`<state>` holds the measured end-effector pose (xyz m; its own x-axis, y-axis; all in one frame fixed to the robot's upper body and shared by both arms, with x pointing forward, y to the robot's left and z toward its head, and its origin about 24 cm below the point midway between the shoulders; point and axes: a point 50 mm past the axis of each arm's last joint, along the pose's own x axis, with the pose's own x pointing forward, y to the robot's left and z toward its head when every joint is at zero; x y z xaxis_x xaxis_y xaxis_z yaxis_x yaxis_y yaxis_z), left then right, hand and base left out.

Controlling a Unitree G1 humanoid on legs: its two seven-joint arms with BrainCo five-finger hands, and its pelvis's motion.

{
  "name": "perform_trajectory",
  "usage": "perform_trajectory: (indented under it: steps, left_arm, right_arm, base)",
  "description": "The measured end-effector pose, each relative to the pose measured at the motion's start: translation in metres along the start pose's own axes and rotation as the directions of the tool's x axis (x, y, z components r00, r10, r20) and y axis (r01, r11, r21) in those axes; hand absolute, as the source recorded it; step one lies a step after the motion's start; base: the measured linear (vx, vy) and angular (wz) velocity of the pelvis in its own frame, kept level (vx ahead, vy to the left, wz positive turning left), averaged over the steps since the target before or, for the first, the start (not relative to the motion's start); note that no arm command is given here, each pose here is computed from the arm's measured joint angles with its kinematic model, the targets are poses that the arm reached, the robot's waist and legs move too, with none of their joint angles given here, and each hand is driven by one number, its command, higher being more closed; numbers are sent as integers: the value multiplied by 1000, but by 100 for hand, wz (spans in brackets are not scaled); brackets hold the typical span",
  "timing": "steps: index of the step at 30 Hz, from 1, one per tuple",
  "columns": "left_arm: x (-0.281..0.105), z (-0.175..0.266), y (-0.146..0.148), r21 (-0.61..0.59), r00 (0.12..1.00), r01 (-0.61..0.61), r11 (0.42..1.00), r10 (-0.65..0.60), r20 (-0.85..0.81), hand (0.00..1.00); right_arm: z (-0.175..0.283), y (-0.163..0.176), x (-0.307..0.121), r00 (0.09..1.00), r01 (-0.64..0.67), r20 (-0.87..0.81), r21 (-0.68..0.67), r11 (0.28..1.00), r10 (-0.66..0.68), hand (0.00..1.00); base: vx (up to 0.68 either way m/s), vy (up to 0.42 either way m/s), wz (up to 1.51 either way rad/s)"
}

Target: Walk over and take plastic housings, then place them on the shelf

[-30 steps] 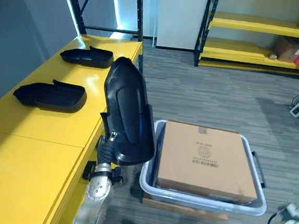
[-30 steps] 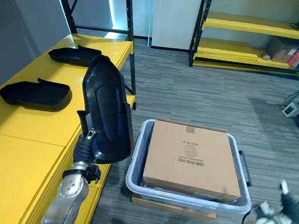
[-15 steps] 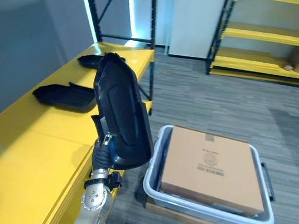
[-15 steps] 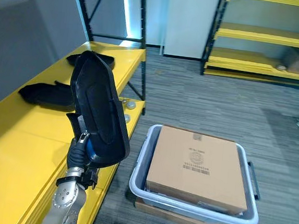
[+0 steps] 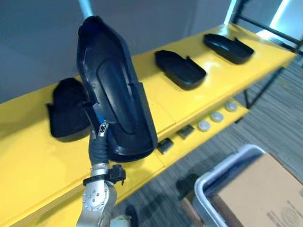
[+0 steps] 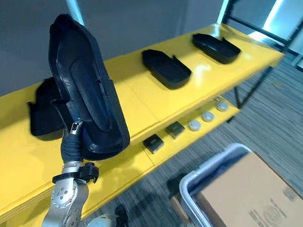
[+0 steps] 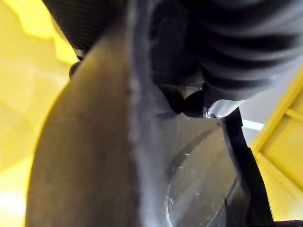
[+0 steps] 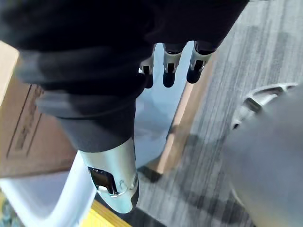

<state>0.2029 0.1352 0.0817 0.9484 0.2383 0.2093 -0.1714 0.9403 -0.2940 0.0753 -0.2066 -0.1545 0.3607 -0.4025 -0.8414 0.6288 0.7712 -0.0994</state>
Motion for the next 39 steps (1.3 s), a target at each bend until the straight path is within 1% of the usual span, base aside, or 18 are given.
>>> perform_trajectory:
  steps: [1, 4, 7, 10, 13, 15, 18, 27, 30, 34, 39]
  left_arm:
    - [1, -2, 3, 7, 1000, -12, 1000, 12, -4, 100]
    - [-1, -14, 10, 30, 998, -26, 999, 27, -64, 100]
    - [-2, -18, 10, 39, 996, -18, 999, 21, -91, 100]
    - [-2, -18, 13, 51, 996, -23, 998, 27, -88, 100]
    - [-3, -18, 10, 44, 995, -20, 999, 24, -92, 100]
    - [-6, -20, 9, 43, 994, -35, 998, 39, -97, 100]
    - [-10, -18, 11, 37, 993, -65, 997, 69, -93, 100]
    - [-10, -17, 15, 44, 993, -78, 996, 82, -90, 100]
    - [-7, -5, 25, 51, 990, -137, 989, 139, -35, 100]
    - [-5, 0, 31, 49, 983, -185, 982, 185, -5, 100]
    - [-4, 1, 26, 35, 986, -165, 986, 165, 2, 100]
  right_arm:
    - [5, 8, 3, 1000, -20, 4, -13, 1000, 20, 0]
    - [10, 18, 5, 998, -54, 7, -43, 998, 54, 0]
    - [13, 19, 5, 998, -60, 24, -63, 996, 62, 0]
    - [8, 26, 1, 996, -84, 16, -76, 994, 85, 0]
    - [4, 25, -3, 994, -97, 30, -91, 991, 100, 0]
    - [4, 26, -4, 994, -101, 33, -80, 992, 104, 0]
    - [9, 23, -3, 993, -96, 52, -97, 991, 102, 0]
    - [2, 26, -6, 995, -97, 31, -84, 992, 100, 0]
    - [3, 29, -6, 995, -90, 36, -83, 992, 94, 0]
    - [11, 19, -3, 996, -61, 62, -112, 992, 68, 0]
    - [11, 1, 0, 999, 5, 51, -102, 995, 0, 0]
  base:
    - [70, 139, 27]
    - [67, 117, 16]
    - [70, 70, 25]
    - [76, -29, 48]
    - [76, -94, 78]
    - [104, -120, 80]
    - [130, -113, 42]
    - [90, -85, 28]
    - [-10, -29, 25]
    - [2, 169, 14]
    - [52, 419, 40]
